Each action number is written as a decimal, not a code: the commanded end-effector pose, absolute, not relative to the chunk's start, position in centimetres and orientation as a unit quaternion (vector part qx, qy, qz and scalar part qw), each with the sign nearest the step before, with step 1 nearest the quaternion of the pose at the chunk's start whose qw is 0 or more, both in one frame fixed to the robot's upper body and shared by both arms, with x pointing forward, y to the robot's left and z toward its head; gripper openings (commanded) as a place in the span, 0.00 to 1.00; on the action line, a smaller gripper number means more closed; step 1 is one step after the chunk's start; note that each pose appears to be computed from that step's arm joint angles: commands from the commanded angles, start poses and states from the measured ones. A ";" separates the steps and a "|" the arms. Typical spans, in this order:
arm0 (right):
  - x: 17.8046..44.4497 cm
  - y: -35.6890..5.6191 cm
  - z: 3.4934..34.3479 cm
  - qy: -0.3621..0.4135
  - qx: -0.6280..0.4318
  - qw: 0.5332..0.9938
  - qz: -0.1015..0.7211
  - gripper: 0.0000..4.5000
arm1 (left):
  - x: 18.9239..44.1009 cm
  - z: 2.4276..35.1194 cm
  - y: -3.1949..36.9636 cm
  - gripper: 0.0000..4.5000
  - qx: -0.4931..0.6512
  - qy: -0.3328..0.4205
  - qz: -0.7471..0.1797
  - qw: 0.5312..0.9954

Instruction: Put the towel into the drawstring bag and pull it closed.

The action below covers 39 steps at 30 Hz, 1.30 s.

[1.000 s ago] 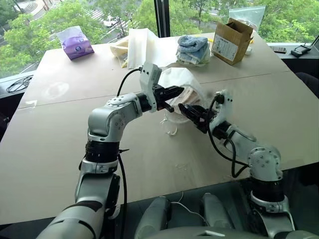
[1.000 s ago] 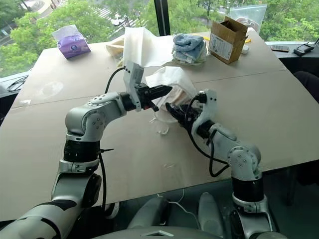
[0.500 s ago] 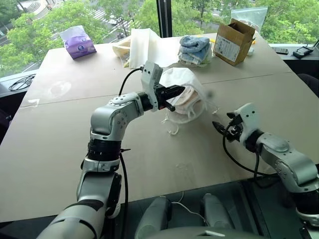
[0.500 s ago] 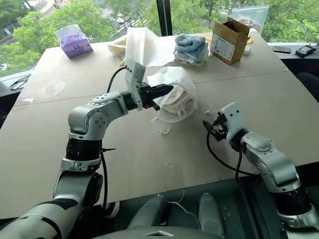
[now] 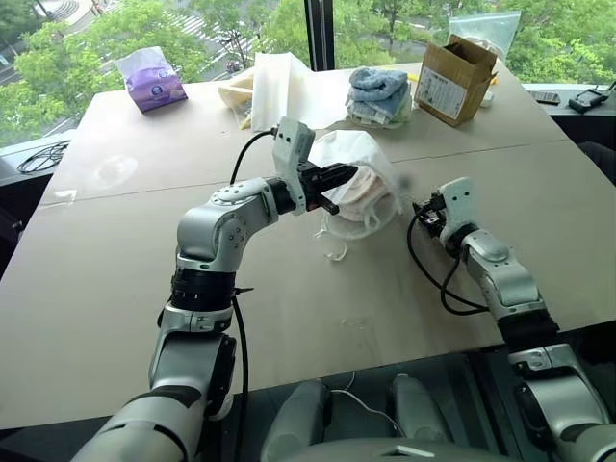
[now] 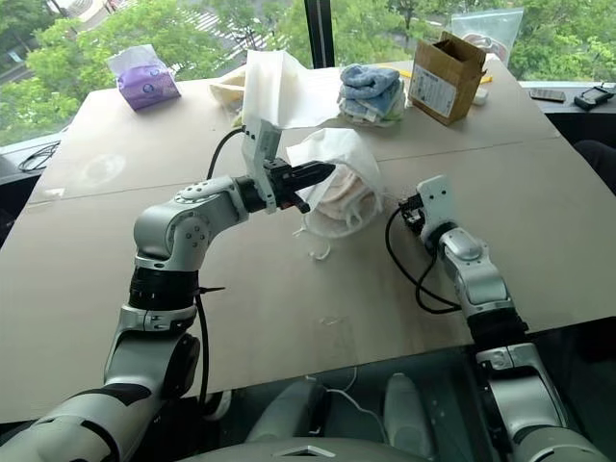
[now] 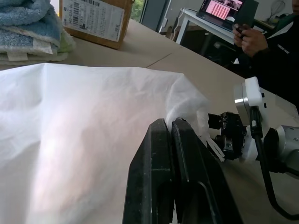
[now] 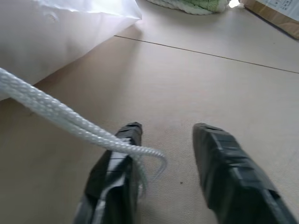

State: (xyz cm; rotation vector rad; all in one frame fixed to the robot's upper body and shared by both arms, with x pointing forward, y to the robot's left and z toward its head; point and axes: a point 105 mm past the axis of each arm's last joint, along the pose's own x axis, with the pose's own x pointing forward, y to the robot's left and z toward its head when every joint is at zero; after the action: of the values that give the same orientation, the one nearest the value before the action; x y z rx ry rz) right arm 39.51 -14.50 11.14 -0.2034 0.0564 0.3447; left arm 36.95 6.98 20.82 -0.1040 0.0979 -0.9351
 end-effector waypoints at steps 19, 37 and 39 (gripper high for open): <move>38.0 -12.8 15.1 0.000 -0.089 0.976 0.198 0.00 | 34.3 25.2 14.1 0.70 -0.068 -0.032 -0.494 0.866; 38.2 -12.5 15.9 -0.009 -0.060 0.979 0.193 0.00 | 34.4 11.1 14.3 0.70 0.058 0.099 -0.470 0.875; 38.3 -12.4 16.3 -0.014 -0.038 0.981 0.191 0.00 | 34.6 10.7 13.4 0.70 0.056 0.091 -0.474 0.874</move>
State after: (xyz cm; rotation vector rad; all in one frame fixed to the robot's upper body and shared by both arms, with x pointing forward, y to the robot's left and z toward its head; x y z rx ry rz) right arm 38.23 -12.68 13.51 -0.1090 0.0615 0.3818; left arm 34.30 13.91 10.05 0.0891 0.2373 -0.9869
